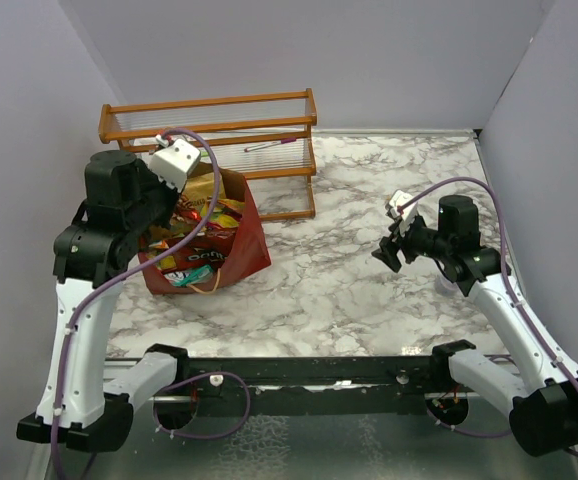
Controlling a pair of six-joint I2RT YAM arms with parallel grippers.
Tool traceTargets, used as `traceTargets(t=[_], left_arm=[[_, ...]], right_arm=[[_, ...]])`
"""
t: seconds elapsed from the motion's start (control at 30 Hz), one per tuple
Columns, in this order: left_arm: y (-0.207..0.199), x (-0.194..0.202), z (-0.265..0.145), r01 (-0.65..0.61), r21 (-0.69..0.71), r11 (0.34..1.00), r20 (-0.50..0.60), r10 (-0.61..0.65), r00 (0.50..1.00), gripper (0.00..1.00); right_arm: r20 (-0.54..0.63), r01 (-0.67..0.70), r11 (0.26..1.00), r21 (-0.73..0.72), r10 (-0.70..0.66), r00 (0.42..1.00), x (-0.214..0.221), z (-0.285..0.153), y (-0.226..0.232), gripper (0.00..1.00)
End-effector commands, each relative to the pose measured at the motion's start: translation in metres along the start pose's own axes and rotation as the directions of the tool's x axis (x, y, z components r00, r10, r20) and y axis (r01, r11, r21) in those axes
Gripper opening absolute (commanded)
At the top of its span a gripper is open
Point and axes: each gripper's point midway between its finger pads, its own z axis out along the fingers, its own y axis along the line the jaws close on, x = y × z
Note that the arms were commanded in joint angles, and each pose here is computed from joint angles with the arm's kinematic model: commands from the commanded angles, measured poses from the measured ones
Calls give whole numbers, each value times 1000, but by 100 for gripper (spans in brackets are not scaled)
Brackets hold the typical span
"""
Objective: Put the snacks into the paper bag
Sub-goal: Place the snack in the paper bag.
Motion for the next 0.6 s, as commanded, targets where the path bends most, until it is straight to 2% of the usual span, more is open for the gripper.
traceTargets(t=[0.0,0.5,0.57], left_arm=[[-7,11,7,92,23,995,-18,-92,996,0],[-4,48,25,147,-7,989,-111,-147,983,0],[0,53,28,154,-30,988,-117,-156,981,3]], right_arm=[[6,26,999,34,-26,1000,0,-1,-5,73],[-2,27,999,39,-27,1000,3,-1,-5,74],[-2,28,999,38,-27,1000,3,-1,-5,74]])
